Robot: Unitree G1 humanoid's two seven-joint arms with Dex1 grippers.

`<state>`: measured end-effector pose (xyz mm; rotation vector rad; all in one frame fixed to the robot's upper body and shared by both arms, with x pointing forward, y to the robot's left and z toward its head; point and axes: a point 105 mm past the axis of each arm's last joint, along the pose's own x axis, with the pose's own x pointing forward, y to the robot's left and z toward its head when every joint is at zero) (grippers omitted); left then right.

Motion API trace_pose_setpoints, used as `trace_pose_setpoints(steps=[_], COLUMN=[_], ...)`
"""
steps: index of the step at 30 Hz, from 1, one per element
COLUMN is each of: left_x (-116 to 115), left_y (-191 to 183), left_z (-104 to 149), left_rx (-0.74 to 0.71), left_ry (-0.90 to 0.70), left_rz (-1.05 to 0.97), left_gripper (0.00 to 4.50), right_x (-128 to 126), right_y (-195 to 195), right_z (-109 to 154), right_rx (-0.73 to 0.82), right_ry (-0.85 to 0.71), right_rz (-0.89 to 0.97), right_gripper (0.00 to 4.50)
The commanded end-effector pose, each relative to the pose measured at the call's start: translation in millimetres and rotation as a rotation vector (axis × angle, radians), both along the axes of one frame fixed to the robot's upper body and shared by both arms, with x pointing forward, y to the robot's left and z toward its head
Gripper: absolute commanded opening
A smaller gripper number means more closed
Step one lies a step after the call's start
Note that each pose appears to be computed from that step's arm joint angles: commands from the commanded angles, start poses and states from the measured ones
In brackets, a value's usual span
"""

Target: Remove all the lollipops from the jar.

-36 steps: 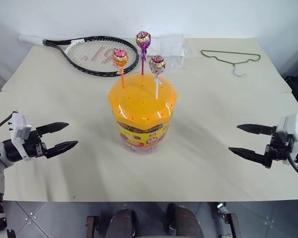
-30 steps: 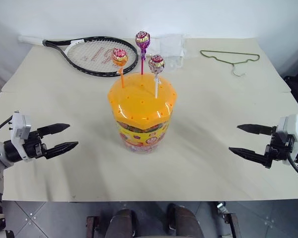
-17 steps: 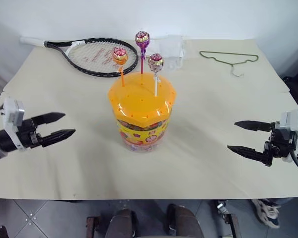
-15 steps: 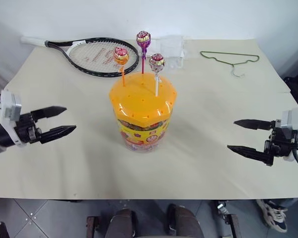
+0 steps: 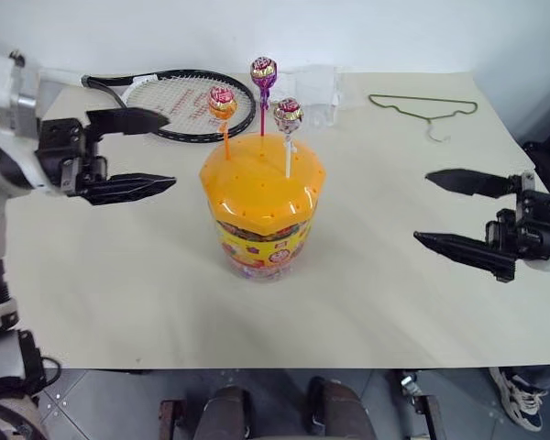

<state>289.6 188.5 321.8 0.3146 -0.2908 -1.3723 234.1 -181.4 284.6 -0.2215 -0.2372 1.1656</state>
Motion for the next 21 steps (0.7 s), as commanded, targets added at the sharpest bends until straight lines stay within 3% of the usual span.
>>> trace_pose_setpoints(steps=[1,10,14,21], left_x=[-4,21,22,20], left_y=[-12,-48,-52,-58], left_z=[16,9,9,14], left_rx=[-0.017,-0.082,-0.095,-0.106], left_ry=[-0.048,0.015,0.022,0.031], left_rz=[-0.089,-0.202,-0.238,-0.275], left_gripper=[4.5,4.5,3.69,1.53], right_x=[-8,-8,-8,-13], right_y=[9,15,14,10], right_z=[11,21,22,22], right_rx=[0.026,0.065,0.063,0.064], right_ry=[-0.045,-0.098,-0.109,-0.124], right_rz=[0.016,0.009,-0.005,-0.031], right_gripper=[4.47,4.47,4.5,4.5])
